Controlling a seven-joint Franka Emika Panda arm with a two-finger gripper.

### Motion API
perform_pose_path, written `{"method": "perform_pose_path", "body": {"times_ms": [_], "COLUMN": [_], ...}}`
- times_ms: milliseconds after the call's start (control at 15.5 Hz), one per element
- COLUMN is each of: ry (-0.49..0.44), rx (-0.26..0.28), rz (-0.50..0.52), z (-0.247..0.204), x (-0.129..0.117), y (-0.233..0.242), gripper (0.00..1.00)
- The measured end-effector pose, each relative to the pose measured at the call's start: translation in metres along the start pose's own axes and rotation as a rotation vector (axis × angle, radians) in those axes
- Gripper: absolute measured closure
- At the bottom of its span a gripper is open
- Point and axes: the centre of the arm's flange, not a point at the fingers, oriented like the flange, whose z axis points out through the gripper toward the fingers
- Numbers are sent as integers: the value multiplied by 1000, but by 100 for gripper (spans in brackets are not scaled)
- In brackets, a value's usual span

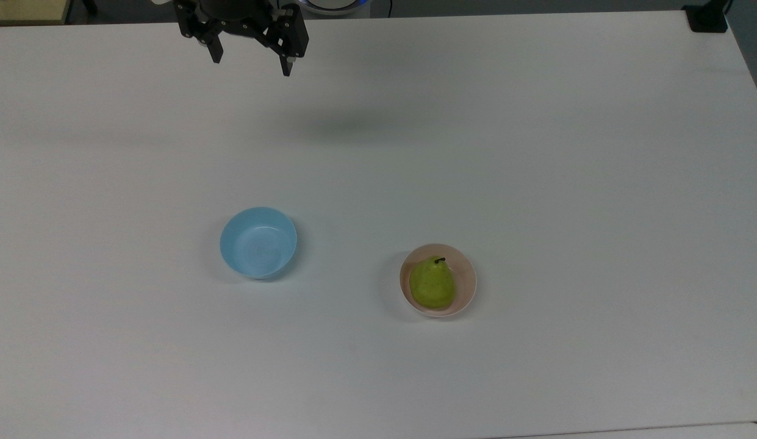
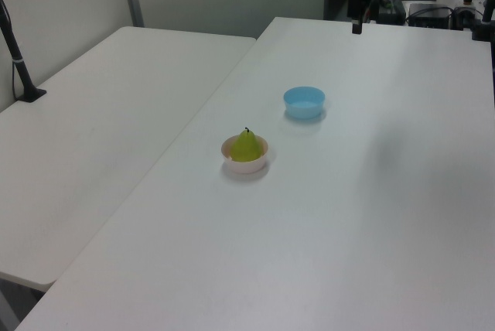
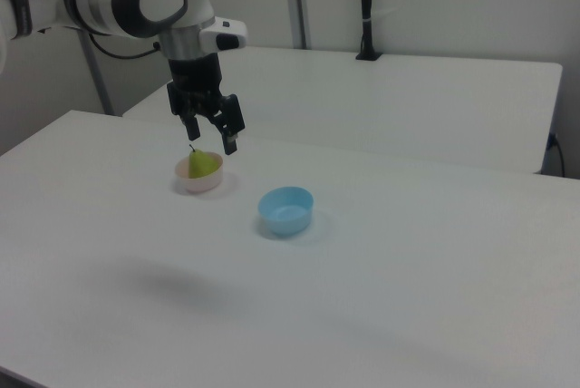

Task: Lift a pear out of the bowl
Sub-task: 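Move the gripper toward the pink bowl holding the green pear, then lower the gripper into the pink bowl and close it on the pear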

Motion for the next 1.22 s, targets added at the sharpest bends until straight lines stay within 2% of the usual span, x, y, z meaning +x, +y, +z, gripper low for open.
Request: {"method": "perform_pose_path", "body": {"times_ms": [193, 386, 707, 965, 1222], "ry": [77, 126, 205, 292, 310], "rx": [8, 22, 76, 98, 90], "rz": [-20, -67, -94, -93, -121], "z": [3, 21, 67, 112, 158], "x": [13, 31, 64, 73, 75], "y": [-14, -49, -154, -237, -280], "gripper": [0, 0, 0, 0, 0]}}
